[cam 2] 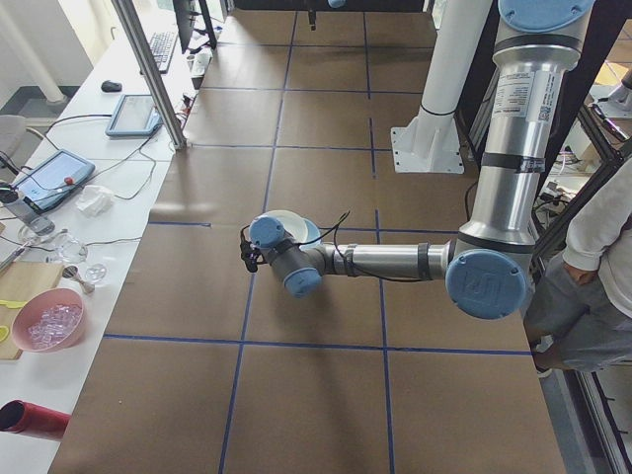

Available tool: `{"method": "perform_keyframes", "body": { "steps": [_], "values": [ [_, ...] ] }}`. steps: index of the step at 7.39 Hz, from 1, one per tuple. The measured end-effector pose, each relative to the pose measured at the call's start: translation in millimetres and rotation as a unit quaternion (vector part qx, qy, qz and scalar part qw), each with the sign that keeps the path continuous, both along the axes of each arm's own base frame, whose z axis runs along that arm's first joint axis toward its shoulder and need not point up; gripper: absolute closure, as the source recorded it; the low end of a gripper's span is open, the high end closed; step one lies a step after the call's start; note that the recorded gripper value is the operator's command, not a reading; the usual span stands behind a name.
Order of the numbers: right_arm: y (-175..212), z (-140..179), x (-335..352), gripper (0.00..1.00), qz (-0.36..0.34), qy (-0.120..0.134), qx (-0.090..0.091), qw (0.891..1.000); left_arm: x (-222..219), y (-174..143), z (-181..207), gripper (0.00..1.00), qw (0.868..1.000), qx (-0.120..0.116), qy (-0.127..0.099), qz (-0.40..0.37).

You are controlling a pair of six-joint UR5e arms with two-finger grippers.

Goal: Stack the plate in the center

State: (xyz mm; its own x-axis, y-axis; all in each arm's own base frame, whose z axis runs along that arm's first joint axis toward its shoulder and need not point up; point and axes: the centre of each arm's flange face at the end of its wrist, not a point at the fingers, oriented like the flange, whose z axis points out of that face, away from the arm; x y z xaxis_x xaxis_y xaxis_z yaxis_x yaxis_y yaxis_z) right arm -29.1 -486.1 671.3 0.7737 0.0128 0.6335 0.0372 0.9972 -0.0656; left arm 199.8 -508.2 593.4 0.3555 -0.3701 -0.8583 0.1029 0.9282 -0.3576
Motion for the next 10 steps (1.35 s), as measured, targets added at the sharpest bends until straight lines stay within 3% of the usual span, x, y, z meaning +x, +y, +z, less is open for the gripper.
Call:
{"method": "perform_keyframes", "body": {
  "steps": [7, 8, 9, 10],
  "values": [
    [0.0, 0.0, 0.0, 0.00, 0.000, 0.000, 0.000, 1.000, 6.6, 5.3, -0.6, 1.00, 0.999, -0.022, 0.016, 0.022],
    [-0.1, -0.1, 0.0, 0.00, 0.000, 0.000, 0.000, 1.000, 8.2, 6.5, 1.3, 0.76, 0.999, -0.024, 0.016, 0.025],
    [-0.1, -0.1, 0.0, 0.00, 0.000, 0.000, 0.000, 1.000, 8.8, 7.1, 2.5, 0.38, 0.999, -0.026, 0.016, 0.026],
    [-0.1, -0.1, 0.0, 0.00, 0.000, 0.000, 0.000, 1.000, 9.1, 7.3, 3.0, 0.23, 0.999, -0.026, 0.016, 0.027]
  ]
}}
